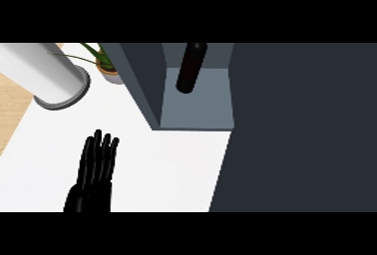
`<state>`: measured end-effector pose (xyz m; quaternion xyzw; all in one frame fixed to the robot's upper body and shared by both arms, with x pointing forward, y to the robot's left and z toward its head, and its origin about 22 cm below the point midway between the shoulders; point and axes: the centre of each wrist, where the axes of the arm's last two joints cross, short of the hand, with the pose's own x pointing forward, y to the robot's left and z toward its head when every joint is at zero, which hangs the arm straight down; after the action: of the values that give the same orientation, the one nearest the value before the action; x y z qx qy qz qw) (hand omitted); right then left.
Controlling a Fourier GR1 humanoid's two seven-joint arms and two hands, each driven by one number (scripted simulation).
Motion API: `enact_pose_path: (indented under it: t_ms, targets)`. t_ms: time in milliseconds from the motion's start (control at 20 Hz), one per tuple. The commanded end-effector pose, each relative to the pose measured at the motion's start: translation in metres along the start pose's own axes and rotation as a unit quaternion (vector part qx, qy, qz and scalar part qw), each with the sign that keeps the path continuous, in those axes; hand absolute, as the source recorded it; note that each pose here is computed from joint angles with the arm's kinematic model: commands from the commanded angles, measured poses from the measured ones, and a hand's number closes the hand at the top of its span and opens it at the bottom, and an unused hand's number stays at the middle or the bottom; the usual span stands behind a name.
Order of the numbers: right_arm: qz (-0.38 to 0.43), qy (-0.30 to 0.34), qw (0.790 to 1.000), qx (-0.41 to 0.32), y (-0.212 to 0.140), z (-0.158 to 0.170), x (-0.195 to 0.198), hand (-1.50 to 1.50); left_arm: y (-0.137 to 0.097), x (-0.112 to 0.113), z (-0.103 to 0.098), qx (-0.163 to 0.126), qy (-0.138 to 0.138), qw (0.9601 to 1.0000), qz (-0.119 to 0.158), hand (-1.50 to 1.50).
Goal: Pick up the wine, place it into the cabinet and close the cabinet
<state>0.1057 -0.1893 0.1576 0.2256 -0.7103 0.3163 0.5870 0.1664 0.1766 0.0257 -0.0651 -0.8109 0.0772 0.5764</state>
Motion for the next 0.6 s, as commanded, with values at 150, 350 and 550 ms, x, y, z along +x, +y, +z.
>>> enact_pose_path:
  t_ms: [150,350,550]
  targets:
    - [-0.029,-0.063,0.995,0.066,0.029,0.006,0.044,1.5,0.032,0.03,0.007,0.008,-0.014,0.9999,-0.004,-1.5]
    - [-0.053,-0.049,0.994,0.081,0.034,-0.017,0.03,1.5,0.05,0.04,0.011,0.01,-0.009,0.9999,0.005,-1.5]
    - [-0.054,-0.059,0.993,0.088,0.037,-0.033,0.032,1.5,0.059,0.047,0.004,0.01,-0.016,0.9998,0.003,-1.5]
